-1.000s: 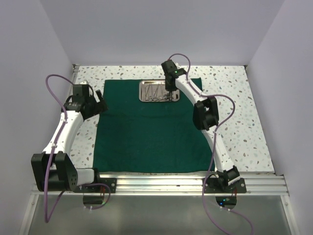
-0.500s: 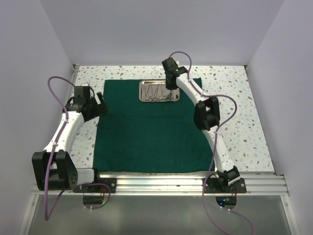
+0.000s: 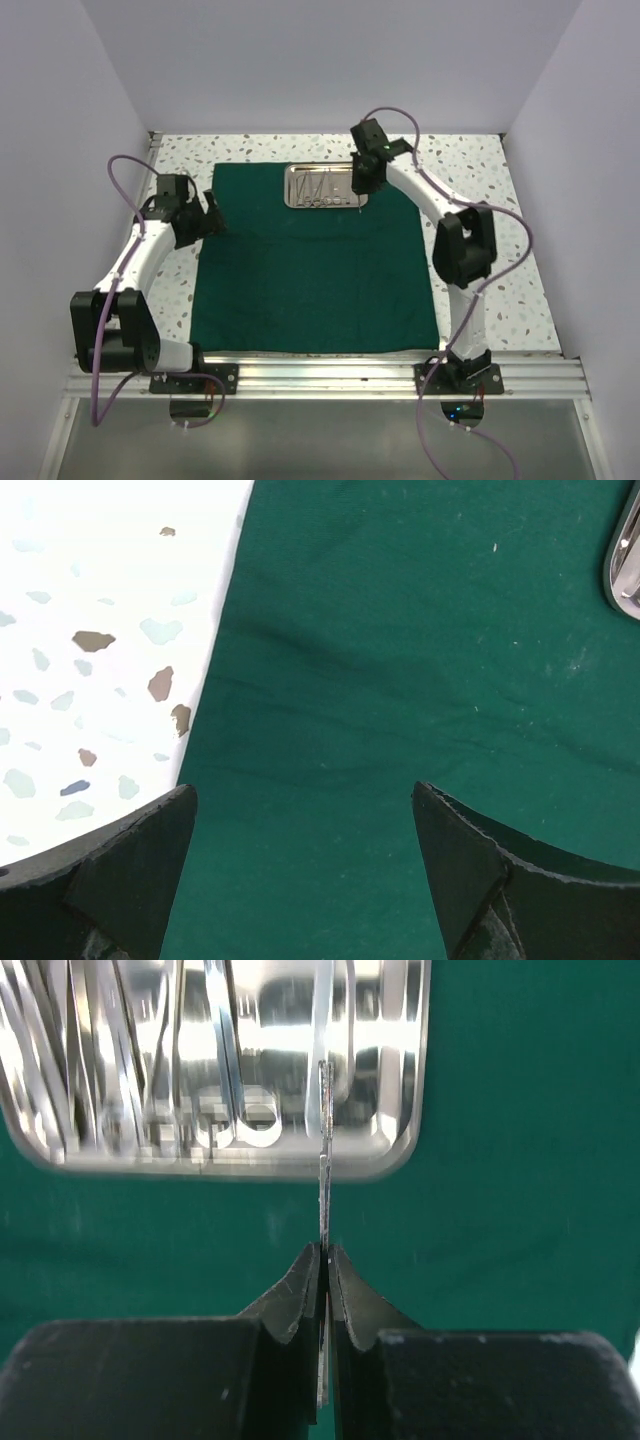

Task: Open and lay out the surgical kit
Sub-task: Pick up the medical item from the container, then place the medical item in the container.

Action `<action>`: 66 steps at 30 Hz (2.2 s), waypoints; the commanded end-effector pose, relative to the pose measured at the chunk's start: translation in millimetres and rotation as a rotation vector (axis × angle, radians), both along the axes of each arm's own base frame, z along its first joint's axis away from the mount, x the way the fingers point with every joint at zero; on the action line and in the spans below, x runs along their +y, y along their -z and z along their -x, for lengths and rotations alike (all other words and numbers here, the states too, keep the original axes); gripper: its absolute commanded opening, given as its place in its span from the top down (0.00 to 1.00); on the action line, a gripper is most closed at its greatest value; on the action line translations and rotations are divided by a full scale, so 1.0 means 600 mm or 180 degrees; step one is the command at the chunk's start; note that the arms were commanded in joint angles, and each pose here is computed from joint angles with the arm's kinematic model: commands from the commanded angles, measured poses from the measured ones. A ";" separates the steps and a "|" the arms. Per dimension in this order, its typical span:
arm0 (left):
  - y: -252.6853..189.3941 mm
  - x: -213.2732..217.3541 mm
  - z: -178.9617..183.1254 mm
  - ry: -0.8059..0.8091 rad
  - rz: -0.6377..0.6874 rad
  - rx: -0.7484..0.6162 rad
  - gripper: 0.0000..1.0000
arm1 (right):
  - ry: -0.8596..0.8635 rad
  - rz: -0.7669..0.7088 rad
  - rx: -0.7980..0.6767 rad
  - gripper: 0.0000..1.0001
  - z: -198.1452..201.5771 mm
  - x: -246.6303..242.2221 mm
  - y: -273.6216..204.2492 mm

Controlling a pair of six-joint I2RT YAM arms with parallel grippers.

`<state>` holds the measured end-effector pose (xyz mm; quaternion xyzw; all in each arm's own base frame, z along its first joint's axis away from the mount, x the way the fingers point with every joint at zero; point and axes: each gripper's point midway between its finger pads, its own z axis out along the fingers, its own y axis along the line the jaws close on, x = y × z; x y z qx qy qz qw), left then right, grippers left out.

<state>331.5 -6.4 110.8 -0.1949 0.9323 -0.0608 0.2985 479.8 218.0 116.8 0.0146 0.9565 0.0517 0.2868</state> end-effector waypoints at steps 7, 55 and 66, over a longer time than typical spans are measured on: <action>-0.019 -0.016 -0.052 0.0115 0.0140 -0.0276 0.08 | -0.0139 -0.0532 0.0041 1.00 0.194 -0.039 -0.005; -0.028 -0.010 -0.075 0.0065 0.0059 -0.0180 0.09 | 0.0212 0.0273 -0.0492 0.82 -0.161 -0.005 0.062; -0.023 -0.012 -0.071 0.0075 0.0079 -0.0171 0.09 | 0.0243 0.0269 -0.0601 0.95 -0.164 -0.013 0.026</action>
